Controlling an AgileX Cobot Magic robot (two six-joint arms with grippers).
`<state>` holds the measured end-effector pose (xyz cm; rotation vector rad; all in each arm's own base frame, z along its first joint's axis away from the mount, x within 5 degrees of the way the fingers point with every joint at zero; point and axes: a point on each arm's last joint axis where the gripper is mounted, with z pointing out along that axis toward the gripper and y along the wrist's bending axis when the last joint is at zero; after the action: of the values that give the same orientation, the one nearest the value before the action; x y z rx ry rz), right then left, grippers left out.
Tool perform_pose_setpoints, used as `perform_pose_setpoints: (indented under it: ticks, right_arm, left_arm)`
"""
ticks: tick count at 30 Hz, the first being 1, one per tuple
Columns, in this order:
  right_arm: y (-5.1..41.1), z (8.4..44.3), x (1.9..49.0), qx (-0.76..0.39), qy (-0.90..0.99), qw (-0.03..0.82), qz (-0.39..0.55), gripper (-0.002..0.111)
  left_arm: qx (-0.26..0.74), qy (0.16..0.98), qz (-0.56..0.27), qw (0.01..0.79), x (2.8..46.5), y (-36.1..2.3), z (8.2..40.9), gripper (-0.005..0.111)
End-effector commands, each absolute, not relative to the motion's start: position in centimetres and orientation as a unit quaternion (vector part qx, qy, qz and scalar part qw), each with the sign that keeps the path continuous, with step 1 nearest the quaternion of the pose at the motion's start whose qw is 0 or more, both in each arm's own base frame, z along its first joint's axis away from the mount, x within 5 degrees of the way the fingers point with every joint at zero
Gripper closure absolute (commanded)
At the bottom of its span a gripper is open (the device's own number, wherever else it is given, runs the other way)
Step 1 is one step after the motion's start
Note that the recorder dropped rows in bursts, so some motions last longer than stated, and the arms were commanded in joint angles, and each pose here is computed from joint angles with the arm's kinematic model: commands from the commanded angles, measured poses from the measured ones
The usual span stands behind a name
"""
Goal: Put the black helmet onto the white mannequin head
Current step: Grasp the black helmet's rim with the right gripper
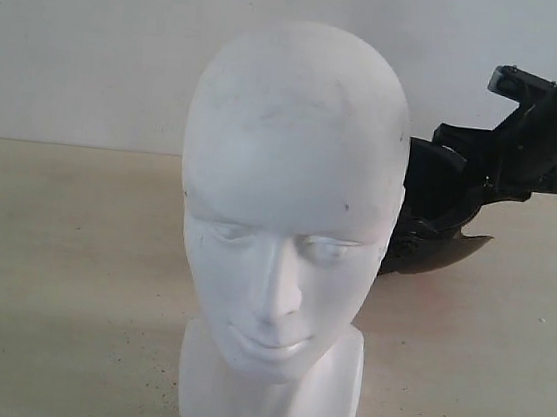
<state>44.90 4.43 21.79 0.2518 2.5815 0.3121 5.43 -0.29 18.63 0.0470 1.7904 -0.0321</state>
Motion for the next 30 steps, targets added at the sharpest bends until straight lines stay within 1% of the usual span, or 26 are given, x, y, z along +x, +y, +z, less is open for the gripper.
perform_pose_setpoints:
  ticks: [1,3,6,8,9,11,15,21,24,30]
  right_arm:
    - [4.1,22.0,44.7,0.075,0.958,0.259,0.094,0.108]
    - [3.4,21.8,44.0,0.091,0.969,0.220,0.060,0.108]
    - [2.0,21.8,42.3,0.093,0.984,0.149,-0.028,0.108]
    - [1.1,22.9,40.9,0.092,0.983,0.139,-0.074,0.108]
    - [0.9,23.3,40.1,0.094,0.983,0.136,-0.082,0.108]
    - [0.7,24.3,37.9,0.098,0.982,0.138,-0.081,0.108]
    - [0.5,24.0,33.6,0.128,0.979,0.140,-0.073,0.108]
    - [0.6,23.4,27.7,0.174,0.965,0.197,-0.026,0.108]
    - [1.0,23.9,25.9,0.184,0.956,0.227,0.013,0.108]
    - [1.0,23.9,25.8,0.172,0.957,0.234,0.013,0.108]
  left_arm:
    - [0.013,0.780,-0.020,0.625,5.4,-0.3,18.5,0.102]
    - [0.013,0.780,-0.020,0.625,5.4,-0.3,18.5,0.102]
    - [0.013,0.780,-0.020,0.625,5.4,-0.3,18.5,0.102]
    - [0.013,0.780,-0.020,0.625,5.4,-0.3,18.5,0.102]
    - [0.013,0.780,-0.020,0.625,5.4,-0.3,18.5,0.102]
    - [0.013,0.780,-0.020,0.625,5.4,-0.3,18.5,0.102]
    - [0.013,0.780,-0.020,0.625,5.4,-0.3,18.5,0.102]
    - [0.013,0.780,-0.020,0.625,5.4,-0.3,18.5,0.102]
    - [0.013,0.780,-0.020,0.625,5.4,-0.3,18.5,0.102]
    - [0.013,0.780,-0.020,0.625,5.4,-0.3,18.5,0.102]
